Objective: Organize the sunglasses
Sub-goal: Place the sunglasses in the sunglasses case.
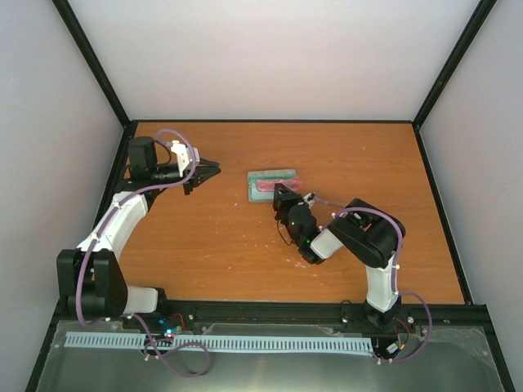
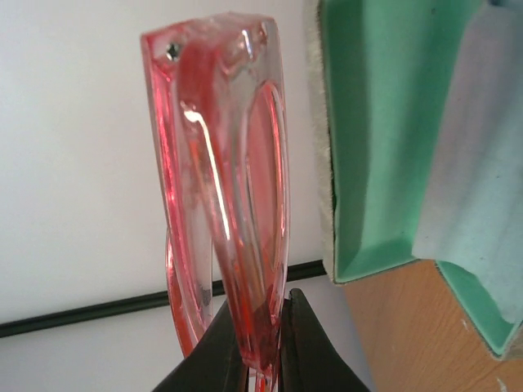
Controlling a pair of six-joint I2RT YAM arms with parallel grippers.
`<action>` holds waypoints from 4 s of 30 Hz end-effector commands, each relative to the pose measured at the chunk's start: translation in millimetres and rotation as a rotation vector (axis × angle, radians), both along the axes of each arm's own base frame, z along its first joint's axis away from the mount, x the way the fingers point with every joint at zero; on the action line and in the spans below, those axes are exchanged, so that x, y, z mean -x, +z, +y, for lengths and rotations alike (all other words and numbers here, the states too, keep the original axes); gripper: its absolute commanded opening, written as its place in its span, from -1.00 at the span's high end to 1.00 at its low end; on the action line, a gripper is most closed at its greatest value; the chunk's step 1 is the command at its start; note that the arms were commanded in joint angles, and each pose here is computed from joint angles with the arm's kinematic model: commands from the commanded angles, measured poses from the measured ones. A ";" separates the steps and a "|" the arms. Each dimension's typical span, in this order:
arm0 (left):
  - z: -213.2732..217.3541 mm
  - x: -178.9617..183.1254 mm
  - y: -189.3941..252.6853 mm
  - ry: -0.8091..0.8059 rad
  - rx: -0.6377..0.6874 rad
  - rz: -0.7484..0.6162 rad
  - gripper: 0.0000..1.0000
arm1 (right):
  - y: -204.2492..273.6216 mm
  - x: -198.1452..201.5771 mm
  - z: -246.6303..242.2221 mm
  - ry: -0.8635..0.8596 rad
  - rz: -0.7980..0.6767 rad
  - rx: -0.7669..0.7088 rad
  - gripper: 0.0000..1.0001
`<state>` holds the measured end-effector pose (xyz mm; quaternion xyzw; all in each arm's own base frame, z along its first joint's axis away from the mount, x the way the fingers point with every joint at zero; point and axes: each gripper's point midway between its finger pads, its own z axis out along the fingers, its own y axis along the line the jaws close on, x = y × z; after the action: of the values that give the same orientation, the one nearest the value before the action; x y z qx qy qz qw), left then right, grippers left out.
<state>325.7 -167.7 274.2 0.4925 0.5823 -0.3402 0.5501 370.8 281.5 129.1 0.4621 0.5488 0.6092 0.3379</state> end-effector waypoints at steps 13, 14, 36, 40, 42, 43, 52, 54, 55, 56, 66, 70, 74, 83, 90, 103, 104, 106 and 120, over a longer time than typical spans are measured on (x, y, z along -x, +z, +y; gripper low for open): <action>36.6 -23.5 4.1 0.084 0.021 0.045 0.64 | -9.5 -23.8 -4.4 -0.025 0.099 0.081 0.95; 45.8 -24.5 3.9 0.101 0.029 0.053 0.64 | -9.5 -25.3 -6.3 -0.024 0.102 0.101 0.94; 84.5 -41.4 0.0 0.205 0.041 0.078 0.62 | -57.4 -30.9 2.7 0.014 0.311 0.184 0.94; 87.1 -42.5 -0.5 0.213 0.042 0.085 0.61 | -67.2 -32.5 3.8 0.006 0.334 0.167 0.94; 90.6 -43.2 -0.1 0.222 0.041 0.084 0.60 | -70.3 -33.5 4.2 0.003 0.346 0.172 0.93; 92.5 -43.6 0.5 0.226 0.038 0.078 0.59 | -71.4 -33.4 5.0 0.005 0.355 0.174 0.93; 104.4 -43.2 -4.9 0.259 0.036 0.107 0.50 | -82.4 -35.7 6.9 0.000 0.386 0.178 0.83; 105.1 -43.4 -4.8 0.261 0.036 0.105 0.50 | -82.8 -36.7 7.3 -0.002 0.385 0.174 0.80; 105.5 -43.8 -5.0 0.262 0.036 0.105 0.49 | -83.5 -36.9 6.7 -0.004 0.386 0.173 0.80; 105.8 -44.2 -4.6 0.263 0.036 0.103 0.49 | -83.9 -37.5 6.7 -0.005 0.384 0.174 0.79; 107.3 -46.7 -6.1 0.267 0.035 0.102 0.49 | -79.3 -49.4 12.2 0.017 0.343 0.166 0.55; 106.8 -47.0 -6.8 0.263 0.036 0.103 0.49 | -77.3 -48.2 12.4 0.026 0.344 0.167 0.39; 107.3 -47.2 -7.8 0.265 0.037 0.103 0.49 | -75.7 -42.1 9.4 0.036 0.357 0.175 0.39; 106.2 -44.7 -7.6 0.261 0.042 0.102 0.48 | -74.9 -27.7 -0.9 0.047 0.396 0.188 0.49; 105.6 -42.7 -8.4 0.261 0.048 0.115 0.49 | -77.9 -18.2 -3.6 0.067 0.428 0.195 0.73; 103.7 -40.8 -5.9 0.235 0.043 0.062 0.45 | -34.2 -21.0 -10.5 0.145 0.267 0.234 0.94; 103.5 -41.3 -6.9 0.231 0.039 0.051 0.44 | -24.1 -18.5 -18.0 0.146 0.250 0.256 0.93; 101.0 -42.2 -8.9 0.218 0.028 0.026 0.42 | -6.0 -11.6 -39.1 0.127 0.230 0.314 0.88; 3.8 -94.8 -40.6 -0.052 -0.065 -0.025 0.98 | -75.6 78.1 -116.4 0.174 0.732 0.281 0.94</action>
<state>396.8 -150.5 235.0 0.4993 0.5939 -0.3313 0.5369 317.8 148.3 109.7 0.5449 0.6982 0.4017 0.2330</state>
